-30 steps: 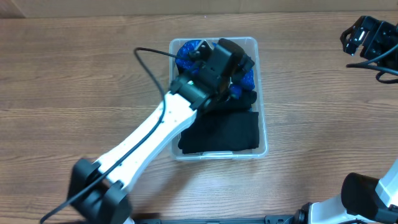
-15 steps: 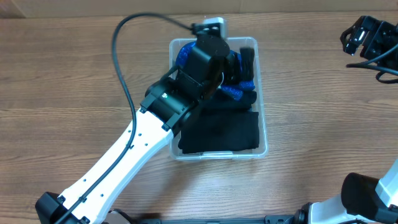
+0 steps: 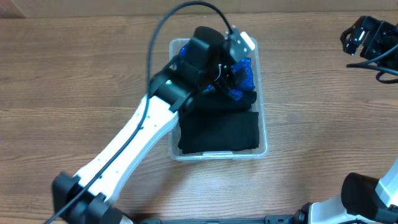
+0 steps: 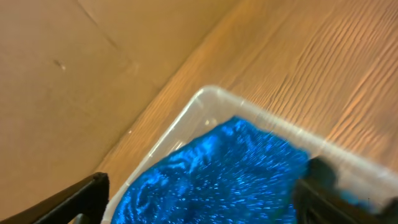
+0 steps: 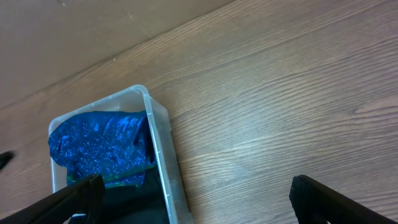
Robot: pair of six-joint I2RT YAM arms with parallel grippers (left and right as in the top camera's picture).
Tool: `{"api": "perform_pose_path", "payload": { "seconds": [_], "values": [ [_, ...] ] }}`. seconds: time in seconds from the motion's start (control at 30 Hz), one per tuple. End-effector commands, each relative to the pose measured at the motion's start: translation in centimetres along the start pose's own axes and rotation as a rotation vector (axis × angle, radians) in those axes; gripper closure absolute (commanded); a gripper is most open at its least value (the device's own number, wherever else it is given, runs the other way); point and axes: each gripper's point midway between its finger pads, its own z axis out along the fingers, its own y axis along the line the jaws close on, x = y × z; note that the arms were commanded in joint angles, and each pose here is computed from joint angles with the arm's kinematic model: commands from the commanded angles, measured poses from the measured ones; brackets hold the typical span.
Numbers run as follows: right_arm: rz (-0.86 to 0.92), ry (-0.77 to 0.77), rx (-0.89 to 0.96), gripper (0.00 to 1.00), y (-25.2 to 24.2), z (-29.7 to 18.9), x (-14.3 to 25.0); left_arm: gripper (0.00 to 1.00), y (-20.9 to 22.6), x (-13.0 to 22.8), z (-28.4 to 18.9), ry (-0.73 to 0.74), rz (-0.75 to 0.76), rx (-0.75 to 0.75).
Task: Pack container
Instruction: 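Lower the blue cloth into the bin and press it flat, then open the left gripper and lift the left arm away from the bin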
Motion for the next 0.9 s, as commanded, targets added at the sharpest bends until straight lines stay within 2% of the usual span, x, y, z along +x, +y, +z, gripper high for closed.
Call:
{"api": "perform_pose_path", "payload": {
  "seconds": [0.0, 0.2, 0.33, 0.4, 0.47, 0.57, 0.67, 0.73, 0.87],
  "values": [
    [0.001, -0.002, -0.007, 0.00, 0.1, -0.1, 0.0, 0.20, 1.1, 2.3, 2.8, 0.093, 0.143, -0.069],
    [0.001, -0.002, -0.007, 0.00, 0.1, -0.1, 0.0, 0.27, 1.7, 6.4, 5.3, 0.191, -0.020, -0.037],
    [0.001, -0.002, -0.007, 0.00, 0.1, -0.1, 0.0, 0.37, 1.8, 11.7, 6.6, 0.344, -0.173, -0.016],
    [0.001, -0.002, -0.007, 0.00, 0.1, -0.1, 0.0, 0.47, 1.1, 15.1, 6.8, 0.460, -0.253, 0.004],
    [0.001, -0.002, -0.007, 0.00, 0.1, -0.1, 0.0, 0.51, -0.5, 17.8, 6.8, 0.559, -0.341, 0.049],
    [0.001, -0.002, -0.007, 0.00, 0.1, -0.1, 0.0, 0.63, -3.5, 21.0, 6.9, 0.688, -0.404, 0.147],
    [0.001, -0.002, -0.007, 0.00, 0.1, -0.1, 0.0, 0.74, -5.4, 23.6, 7.0, 0.794, -0.445, 0.178],
    [0.001, -0.002, -0.007, 0.00, 0.1, -0.1, 0.0, 0.81, -5.7, 24.2, 7.1, 0.818, -0.455, 0.180],
    [0.001, -0.002, -0.007, 0.00, 0.1, -0.1, 0.0, 0.83, -4.6, 22.3, 6.8, 0.752, -0.451, 0.152]
  ]
}}
